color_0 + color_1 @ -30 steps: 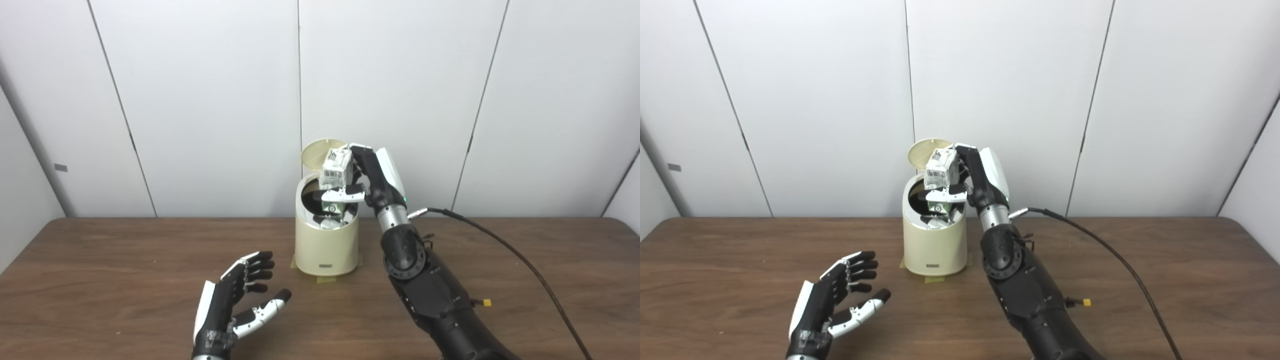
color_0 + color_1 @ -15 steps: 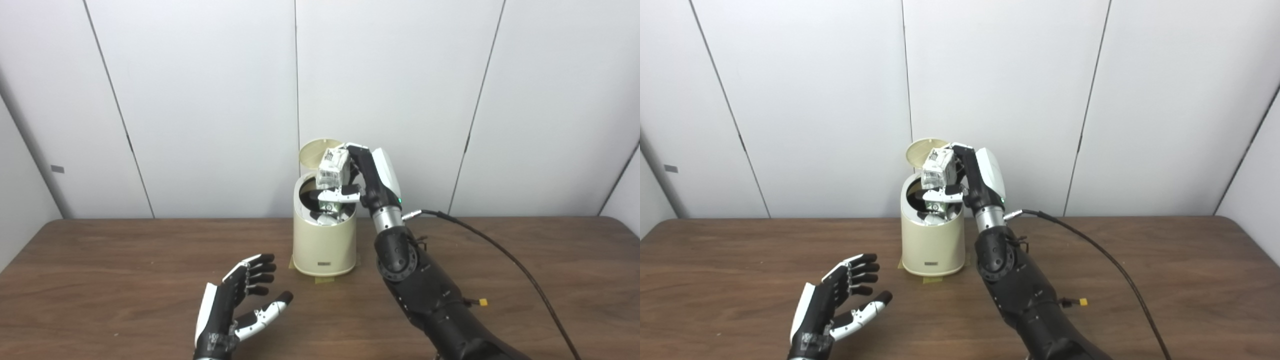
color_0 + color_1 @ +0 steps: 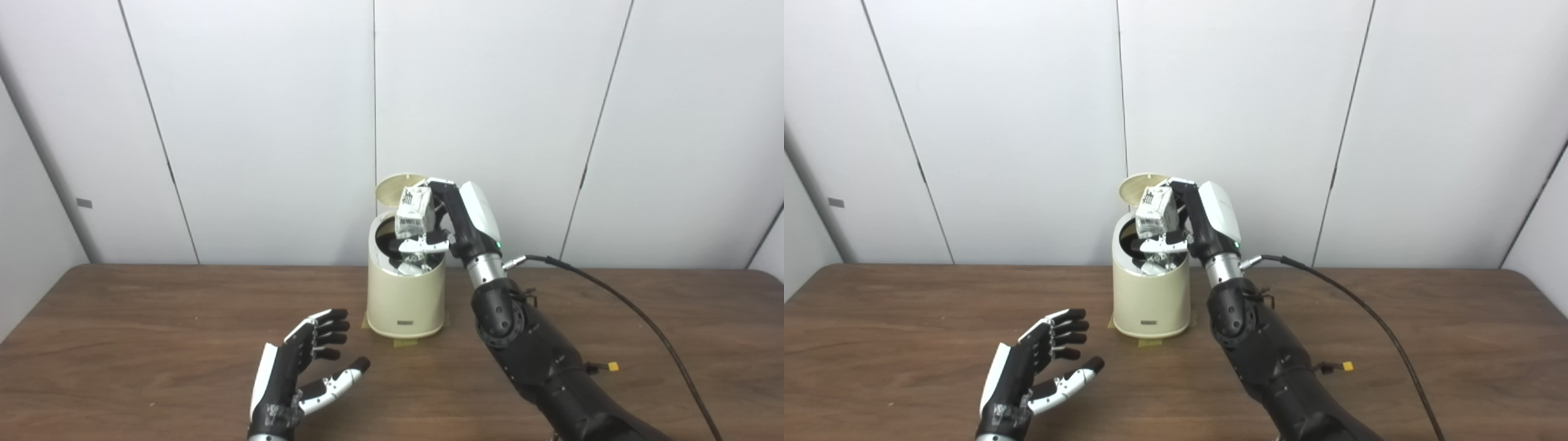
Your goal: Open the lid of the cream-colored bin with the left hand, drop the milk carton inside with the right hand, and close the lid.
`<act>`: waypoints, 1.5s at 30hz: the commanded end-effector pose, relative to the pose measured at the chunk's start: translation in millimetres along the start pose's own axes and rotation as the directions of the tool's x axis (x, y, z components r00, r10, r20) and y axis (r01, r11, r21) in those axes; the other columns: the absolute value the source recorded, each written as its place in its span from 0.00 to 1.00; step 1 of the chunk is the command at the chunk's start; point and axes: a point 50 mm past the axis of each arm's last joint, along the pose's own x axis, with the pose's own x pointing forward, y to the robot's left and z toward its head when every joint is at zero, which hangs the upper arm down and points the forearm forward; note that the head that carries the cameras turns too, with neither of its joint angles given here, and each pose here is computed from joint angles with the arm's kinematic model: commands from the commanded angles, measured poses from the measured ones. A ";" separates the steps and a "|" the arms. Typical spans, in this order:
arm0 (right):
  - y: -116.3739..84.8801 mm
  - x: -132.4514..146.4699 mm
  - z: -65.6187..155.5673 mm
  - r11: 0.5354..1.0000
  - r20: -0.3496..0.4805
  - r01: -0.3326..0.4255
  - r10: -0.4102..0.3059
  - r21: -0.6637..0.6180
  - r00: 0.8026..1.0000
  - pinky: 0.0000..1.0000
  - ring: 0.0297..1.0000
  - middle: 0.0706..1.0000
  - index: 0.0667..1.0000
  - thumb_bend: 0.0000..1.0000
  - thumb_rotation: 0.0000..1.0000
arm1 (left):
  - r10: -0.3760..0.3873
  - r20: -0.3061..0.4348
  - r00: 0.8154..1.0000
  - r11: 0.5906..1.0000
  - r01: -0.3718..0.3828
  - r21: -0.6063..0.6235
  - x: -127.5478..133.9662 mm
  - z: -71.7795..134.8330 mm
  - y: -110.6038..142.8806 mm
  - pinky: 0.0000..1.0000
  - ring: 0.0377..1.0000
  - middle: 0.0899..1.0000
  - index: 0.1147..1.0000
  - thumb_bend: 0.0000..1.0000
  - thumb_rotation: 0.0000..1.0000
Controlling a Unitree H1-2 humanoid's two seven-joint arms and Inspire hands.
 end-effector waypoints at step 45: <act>-92.5 -105.7 8.1 0.899 0.107 0.194 -0.254 0.392 0.961 0.34 0.45 0.59 0.62 0.81 0.07 | -0.013 0.069 0.998 1.000 0.014 -0.004 13.1 8.1 8.5 0.64 0.70 0.71 0.72 0.62 0.05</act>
